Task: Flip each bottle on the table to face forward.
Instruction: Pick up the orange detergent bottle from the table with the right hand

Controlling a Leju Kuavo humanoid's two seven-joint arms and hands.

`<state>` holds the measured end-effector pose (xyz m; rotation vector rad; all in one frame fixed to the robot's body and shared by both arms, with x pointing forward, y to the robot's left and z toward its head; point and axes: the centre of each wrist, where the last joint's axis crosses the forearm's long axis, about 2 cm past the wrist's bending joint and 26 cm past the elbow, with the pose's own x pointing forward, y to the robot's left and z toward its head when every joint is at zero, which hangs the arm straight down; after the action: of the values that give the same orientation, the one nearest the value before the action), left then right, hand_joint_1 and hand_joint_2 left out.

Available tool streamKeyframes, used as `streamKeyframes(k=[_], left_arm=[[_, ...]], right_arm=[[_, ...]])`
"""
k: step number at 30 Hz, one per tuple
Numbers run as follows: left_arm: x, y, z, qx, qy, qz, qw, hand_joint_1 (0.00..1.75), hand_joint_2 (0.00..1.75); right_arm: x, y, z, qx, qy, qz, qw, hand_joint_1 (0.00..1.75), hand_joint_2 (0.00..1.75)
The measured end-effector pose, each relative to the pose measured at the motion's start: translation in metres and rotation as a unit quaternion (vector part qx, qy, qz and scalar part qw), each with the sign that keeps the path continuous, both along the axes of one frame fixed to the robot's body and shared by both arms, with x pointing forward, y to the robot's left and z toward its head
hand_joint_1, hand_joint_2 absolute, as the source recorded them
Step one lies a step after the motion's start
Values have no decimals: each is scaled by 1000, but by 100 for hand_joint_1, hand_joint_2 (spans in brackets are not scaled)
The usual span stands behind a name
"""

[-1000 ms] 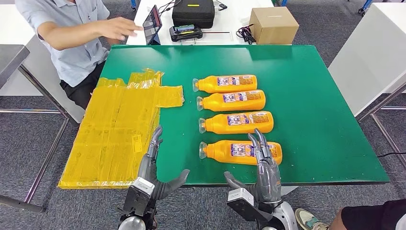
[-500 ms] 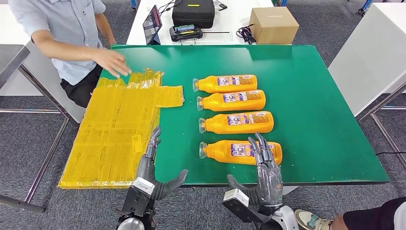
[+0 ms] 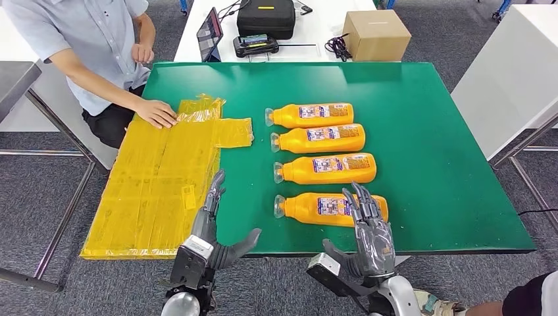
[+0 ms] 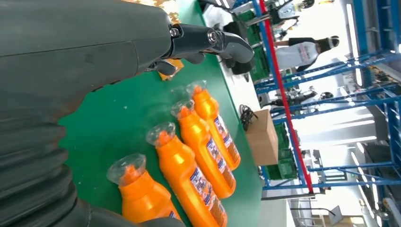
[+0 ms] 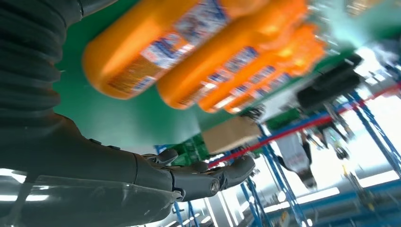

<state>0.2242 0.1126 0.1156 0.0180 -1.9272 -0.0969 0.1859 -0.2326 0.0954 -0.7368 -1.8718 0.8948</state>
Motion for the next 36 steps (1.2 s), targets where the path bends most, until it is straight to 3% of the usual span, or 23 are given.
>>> streamKeyframes(k=[8,36], left_arm=[[-4,-8,-5,-7,18,-23,1000,0,175],[-3,-25,1,-7,29,-75,997,0,175]], right_arm=[[7,-28,-14,-104,24,-27,994,0,175],[66,-38,-33,-187,101,-21,977,0,175]])
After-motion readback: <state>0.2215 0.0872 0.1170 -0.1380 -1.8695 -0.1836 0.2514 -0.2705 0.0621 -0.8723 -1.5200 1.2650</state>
